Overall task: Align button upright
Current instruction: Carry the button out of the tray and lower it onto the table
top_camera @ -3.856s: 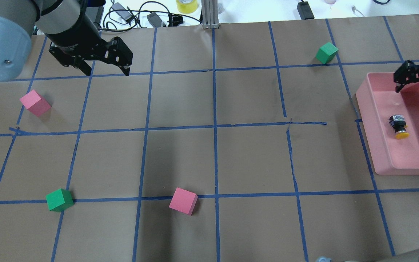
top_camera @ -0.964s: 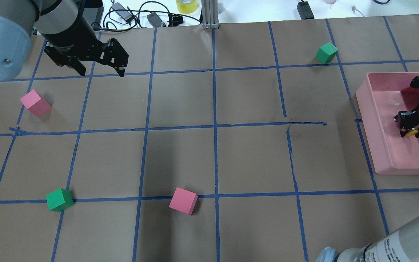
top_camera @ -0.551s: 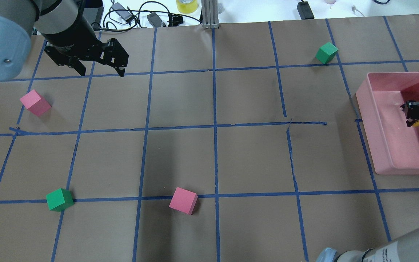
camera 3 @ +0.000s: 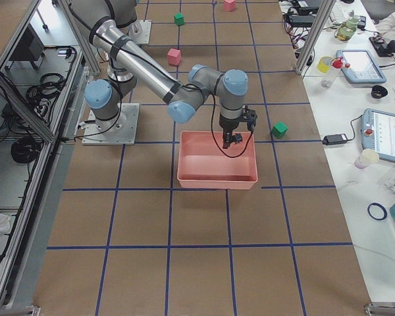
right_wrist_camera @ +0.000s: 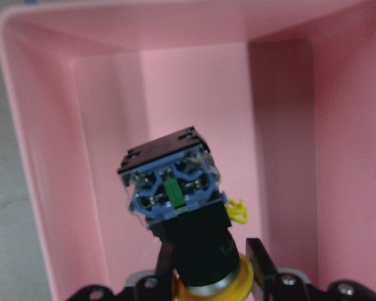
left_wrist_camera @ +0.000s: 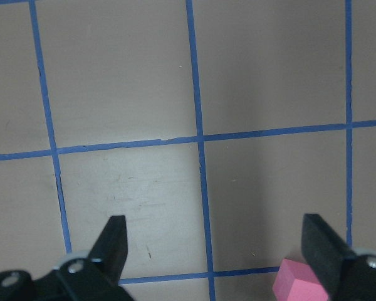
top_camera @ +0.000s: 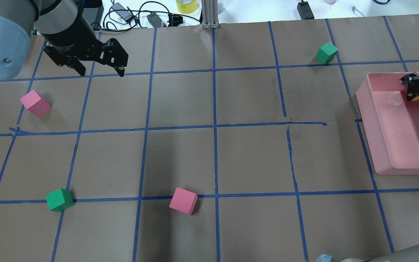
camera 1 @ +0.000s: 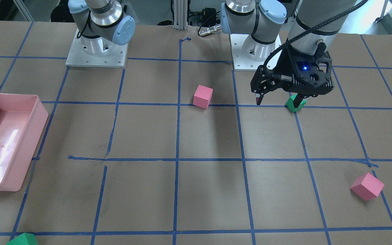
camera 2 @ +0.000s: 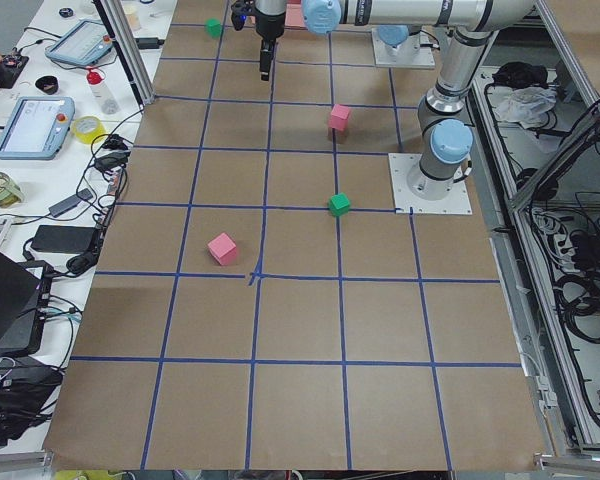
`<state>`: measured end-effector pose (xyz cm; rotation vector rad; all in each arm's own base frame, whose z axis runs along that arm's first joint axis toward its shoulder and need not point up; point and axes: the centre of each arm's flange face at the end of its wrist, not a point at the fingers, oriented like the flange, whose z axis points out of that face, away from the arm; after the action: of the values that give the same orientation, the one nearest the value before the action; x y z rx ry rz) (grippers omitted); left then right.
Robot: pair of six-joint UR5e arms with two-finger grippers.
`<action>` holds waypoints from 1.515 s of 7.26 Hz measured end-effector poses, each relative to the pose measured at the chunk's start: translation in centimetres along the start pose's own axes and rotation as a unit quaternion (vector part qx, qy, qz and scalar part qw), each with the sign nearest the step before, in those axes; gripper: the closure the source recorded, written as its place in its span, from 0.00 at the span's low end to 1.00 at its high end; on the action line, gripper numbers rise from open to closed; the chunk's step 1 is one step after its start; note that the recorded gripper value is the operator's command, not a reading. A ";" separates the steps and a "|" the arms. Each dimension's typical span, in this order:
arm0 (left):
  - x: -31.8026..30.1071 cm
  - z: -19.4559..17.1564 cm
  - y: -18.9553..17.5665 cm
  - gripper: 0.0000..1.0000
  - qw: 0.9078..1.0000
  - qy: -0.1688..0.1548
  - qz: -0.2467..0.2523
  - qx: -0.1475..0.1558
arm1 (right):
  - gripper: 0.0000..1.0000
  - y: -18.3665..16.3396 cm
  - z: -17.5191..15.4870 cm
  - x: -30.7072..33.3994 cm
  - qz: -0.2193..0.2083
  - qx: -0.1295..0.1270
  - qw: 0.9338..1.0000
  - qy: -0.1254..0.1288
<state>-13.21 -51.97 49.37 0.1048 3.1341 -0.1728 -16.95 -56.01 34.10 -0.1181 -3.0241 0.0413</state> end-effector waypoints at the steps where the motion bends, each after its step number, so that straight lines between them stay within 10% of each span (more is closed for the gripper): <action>1: 0.0 0.0 0.0 0.00 1.000 0.000 0.000 0.000 | 1.00 -1.3 -2.4 -4.2 -0.008 0.002 1.000 -0.002; 5: 0.1 -0.1 0.0 0.00 1.000 0.000 -0.002 0.004 | 1.00 -2.2 -3.9 -29.2 0.060 0.010 0.998 -0.034; 11: 0.1 -0.2 -0.1 0.00 1.000 -0.001 -0.001 0.010 | 1.00 -1.7 6.4 -52.0 0.089 0.004 0.987 -0.135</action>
<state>-13.35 -52.04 49.59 0.1018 3.1315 -0.2054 33.71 -61.92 21.89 -0.4156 -3.2727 0.0926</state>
